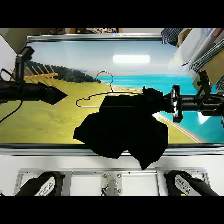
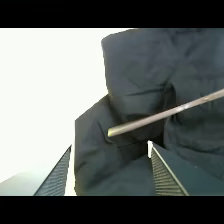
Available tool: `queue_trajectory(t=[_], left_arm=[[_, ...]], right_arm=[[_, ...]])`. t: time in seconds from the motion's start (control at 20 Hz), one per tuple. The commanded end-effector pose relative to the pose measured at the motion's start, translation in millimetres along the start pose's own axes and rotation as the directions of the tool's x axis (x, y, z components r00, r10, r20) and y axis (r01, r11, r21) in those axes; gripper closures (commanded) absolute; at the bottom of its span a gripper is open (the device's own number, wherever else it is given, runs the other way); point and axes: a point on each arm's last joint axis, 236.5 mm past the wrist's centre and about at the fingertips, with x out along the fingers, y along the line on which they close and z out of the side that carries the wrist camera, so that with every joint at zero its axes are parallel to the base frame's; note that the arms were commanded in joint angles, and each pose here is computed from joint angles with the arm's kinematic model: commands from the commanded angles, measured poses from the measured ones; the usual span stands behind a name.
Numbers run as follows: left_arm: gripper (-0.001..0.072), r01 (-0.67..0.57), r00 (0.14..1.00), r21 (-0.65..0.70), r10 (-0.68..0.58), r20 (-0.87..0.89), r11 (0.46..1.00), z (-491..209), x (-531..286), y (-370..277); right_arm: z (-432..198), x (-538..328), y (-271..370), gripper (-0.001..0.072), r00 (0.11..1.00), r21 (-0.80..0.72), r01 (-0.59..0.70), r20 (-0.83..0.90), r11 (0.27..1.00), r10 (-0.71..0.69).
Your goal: Fold the clothes and pants, and hang the long-sleeved shirts on hangers.
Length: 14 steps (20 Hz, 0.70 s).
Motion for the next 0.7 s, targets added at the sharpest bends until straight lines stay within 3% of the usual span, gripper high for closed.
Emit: queue_trajectory(t=[0.0, 0.05, 0.1, 0.15, 0.3, 0.45, 0.65], left_arm=[[0.0202, -0.021, 1.000, -0.284, 0.018, -0.011, 0.959, -35, 5, 11], [0.0198, 0.006, 0.999, -0.346, -0.023, -0.045, 0.938, -56, 19, 5], [0.0047, 0.068, 0.993, -0.400, -0.101, -0.061, 0.914, -74, 34, -8], [-0.0013, 0.143, 0.982, -0.462, -0.183, -0.043, 0.875, -84, 47, -23], [-0.0013, 0.282, 0.950, -0.618, -0.302, 0.076, 0.734, -96, 87, -49], [-0.0013, 0.303, 0.944, -0.627, -0.314, 0.096, 0.718, -114, 120, -70], [-0.0013, 0.310, 0.934, -0.568, -0.355, 0.033, 0.763, -133, 148, -108]], right_arm=[[5, -2, -8, 0.0702, 0.998, -0.011, 0.062, -0.009, 0.998, -0.062], [7, -3, -9, 0.0702, 0.997, -0.015, 0.073, -0.010, 0.997, -0.073], [8, -3, -10, 0.0702, 0.997, -0.002, 0.083, -0.011, 0.997, -0.083], [9, -3, -11, 0.0702, 0.996, 0.002, 0.089, -0.012, 0.996, -0.089], [10, -4, -10, 0.0702, 0.996, -0.002, 0.092, -0.012, 0.996, -0.092], [10, -4, -10, 0.0702, 0.996, 0.024, 0.092, -0.012, 0.995, -0.092], [10, -3, -10, 0.0702, 0.996, 0.045, 0.091, -0.012, 0.995, -0.091]])
